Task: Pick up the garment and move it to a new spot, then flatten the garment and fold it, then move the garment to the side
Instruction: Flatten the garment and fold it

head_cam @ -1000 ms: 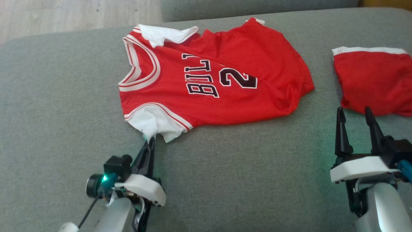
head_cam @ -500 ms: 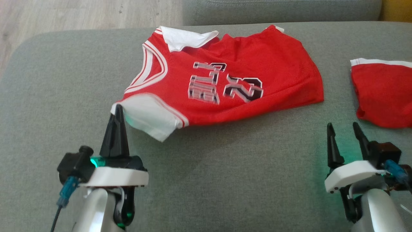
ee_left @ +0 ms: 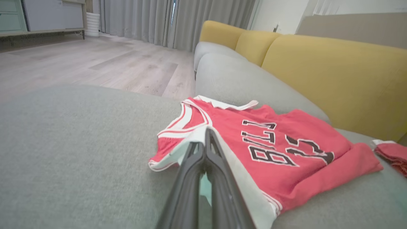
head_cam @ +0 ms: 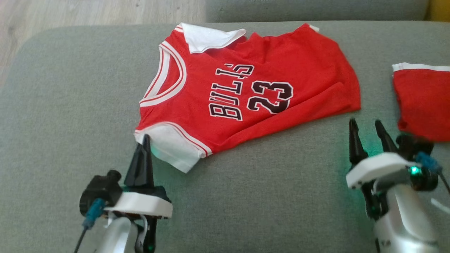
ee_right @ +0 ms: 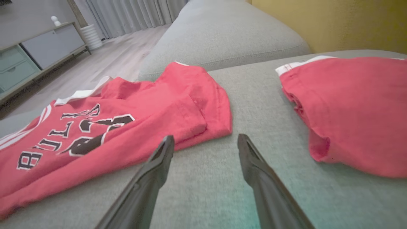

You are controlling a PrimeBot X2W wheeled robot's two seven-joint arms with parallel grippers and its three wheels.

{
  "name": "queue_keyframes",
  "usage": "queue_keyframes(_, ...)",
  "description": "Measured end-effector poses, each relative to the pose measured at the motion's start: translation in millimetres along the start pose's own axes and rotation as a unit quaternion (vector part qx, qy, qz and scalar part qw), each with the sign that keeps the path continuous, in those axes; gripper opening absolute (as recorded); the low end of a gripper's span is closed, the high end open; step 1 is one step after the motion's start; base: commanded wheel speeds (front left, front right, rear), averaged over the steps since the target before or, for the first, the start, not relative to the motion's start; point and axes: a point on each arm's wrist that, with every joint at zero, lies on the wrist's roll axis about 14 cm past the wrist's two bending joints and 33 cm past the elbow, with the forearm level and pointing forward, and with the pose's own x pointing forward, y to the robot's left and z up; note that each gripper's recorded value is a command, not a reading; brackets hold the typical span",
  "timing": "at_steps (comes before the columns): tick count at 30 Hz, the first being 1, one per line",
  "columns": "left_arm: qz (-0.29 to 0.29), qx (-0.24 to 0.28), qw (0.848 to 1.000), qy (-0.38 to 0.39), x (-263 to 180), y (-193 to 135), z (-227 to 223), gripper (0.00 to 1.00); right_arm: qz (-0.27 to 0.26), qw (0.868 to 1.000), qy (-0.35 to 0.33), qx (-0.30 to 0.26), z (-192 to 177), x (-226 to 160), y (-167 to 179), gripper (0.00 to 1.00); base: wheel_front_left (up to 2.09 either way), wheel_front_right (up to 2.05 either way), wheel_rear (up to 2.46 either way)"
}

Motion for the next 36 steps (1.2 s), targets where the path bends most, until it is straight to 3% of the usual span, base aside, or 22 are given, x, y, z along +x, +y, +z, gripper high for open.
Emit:
queue_keyframes(14,0.013,0.009,0.999,0.032,0.9,10.4,-18.4,0.00,-0.001,0.999,0.021,0.036,-9.1,47.1,10.9,1.00,0.00,0.00,0.00)
queue_keyframes(31,0.005,0.011,0.999,0.041,11.1,8.0,-24.7,0.00,0.012,0.999,0.047,0.012,-18.3,70.9,20.4,1.00,0.00,0.00,0.00)
queue_keyframes(32,0.004,0.011,0.999,0.042,11.1,7.9,-25.0,0.00,0.013,0.999,0.047,0.011,-18.0,70.9,21.0,0.82,0.00,0.00,0.00)
queue_keyframes(33,0.004,0.010,0.999,0.042,11.1,7.7,-25.1,0.00,0.014,0.999,0.047,0.009,-17.8,70.6,21.5,0.45,0.00,0.00,0.00)
queue_keyframes(35,0.003,0.010,0.999,0.042,11.2,6.9,-25.0,0.00,0.015,0.999,0.044,0.007,-15.3,70.3,21.8,0.00,0.00,0.00,0.00)
queue_keyframes(36,0.002,0.010,0.999,0.042,11.2,6.4,-24.7,0.00,0.016,0.999,0.040,0.006,-12.8,70.2,22.0,0.00,0.00,0.00,0.00)
